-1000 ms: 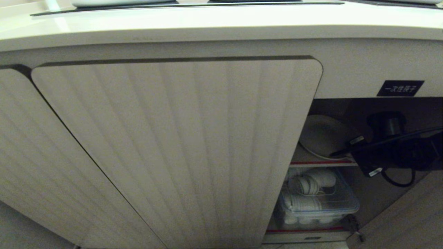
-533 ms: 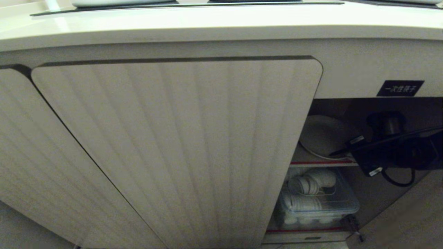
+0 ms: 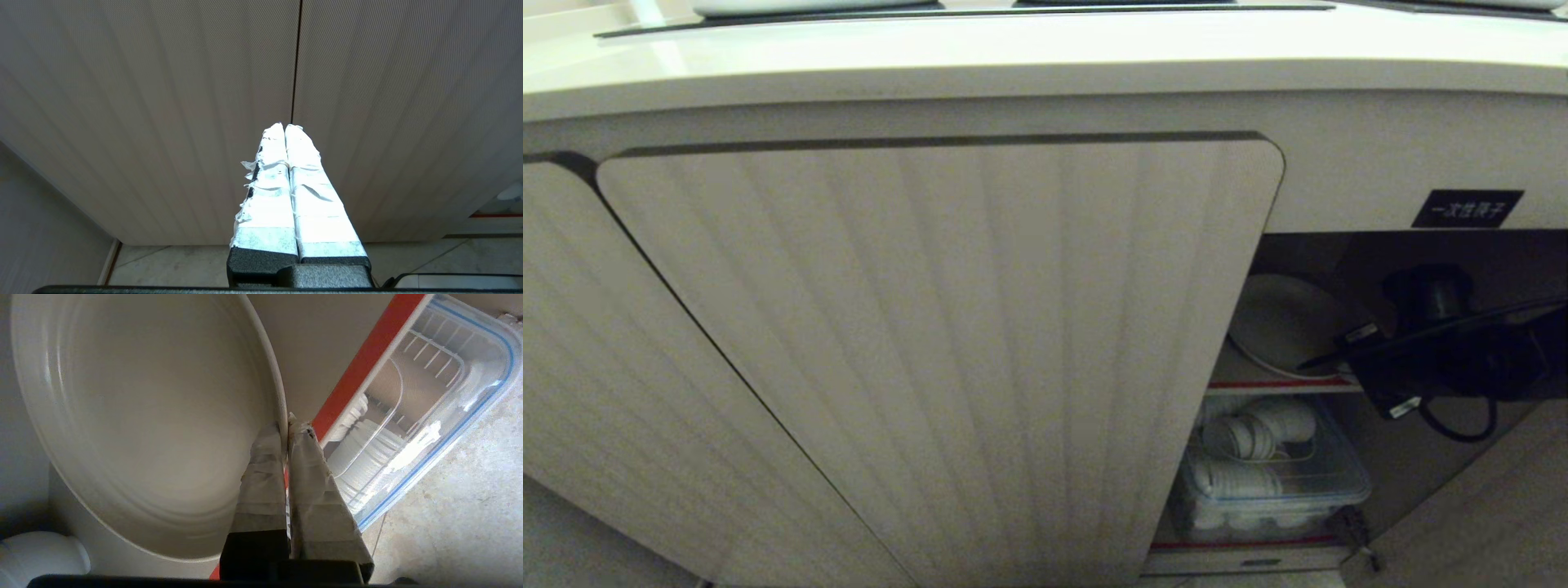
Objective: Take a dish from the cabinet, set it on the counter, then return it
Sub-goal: Put it back into the cabinet
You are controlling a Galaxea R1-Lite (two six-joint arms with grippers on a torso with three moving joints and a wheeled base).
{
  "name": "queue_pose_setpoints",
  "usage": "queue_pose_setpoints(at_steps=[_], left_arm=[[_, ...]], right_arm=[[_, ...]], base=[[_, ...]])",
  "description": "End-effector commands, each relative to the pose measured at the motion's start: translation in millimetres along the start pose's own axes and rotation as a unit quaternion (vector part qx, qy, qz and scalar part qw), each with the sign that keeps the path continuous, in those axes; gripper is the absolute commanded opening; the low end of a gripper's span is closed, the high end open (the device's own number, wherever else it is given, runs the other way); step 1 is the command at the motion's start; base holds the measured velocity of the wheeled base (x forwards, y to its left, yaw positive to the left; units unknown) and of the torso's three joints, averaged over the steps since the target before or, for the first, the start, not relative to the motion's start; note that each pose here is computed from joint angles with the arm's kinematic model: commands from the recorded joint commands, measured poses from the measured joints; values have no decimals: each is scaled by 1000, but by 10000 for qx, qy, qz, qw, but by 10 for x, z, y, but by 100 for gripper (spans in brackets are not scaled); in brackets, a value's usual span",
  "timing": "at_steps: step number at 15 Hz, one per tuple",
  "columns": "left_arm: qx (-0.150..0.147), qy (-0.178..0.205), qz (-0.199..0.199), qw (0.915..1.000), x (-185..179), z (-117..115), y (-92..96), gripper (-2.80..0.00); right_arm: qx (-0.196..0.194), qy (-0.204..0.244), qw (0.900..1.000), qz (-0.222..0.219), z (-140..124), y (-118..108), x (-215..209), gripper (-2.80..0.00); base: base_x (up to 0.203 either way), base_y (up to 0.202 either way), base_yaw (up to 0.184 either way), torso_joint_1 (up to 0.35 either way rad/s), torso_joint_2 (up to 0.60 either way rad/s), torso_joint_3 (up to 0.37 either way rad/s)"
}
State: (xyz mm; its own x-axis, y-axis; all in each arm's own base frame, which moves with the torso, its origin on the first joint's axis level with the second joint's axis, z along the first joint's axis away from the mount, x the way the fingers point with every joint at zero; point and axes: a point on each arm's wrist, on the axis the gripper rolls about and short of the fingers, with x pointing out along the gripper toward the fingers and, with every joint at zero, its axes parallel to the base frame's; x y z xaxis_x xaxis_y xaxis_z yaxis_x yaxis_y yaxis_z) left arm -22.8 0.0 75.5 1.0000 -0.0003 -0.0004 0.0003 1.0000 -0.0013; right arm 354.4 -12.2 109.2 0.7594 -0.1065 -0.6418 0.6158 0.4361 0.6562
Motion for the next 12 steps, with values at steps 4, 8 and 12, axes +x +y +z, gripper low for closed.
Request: queue_pose_setpoints(at_steps=[4,8,12], left_arm=[[-1,-2,1,10000,0,0,0,-280],[-1,-2,1,10000,0,0,0,-280],[-1,-2,1,10000,0,0,0,-280]], right_arm=[[37,-5,10000,46,15,35,26,-280],[31,-21,10000,60,20,45,24,-280],[37,-21,10000,43,18,39,26,-280]], base=[[0,0,0,0,0,0],[0,0,0,0,0,0],[0,0,0,0,0,0]])
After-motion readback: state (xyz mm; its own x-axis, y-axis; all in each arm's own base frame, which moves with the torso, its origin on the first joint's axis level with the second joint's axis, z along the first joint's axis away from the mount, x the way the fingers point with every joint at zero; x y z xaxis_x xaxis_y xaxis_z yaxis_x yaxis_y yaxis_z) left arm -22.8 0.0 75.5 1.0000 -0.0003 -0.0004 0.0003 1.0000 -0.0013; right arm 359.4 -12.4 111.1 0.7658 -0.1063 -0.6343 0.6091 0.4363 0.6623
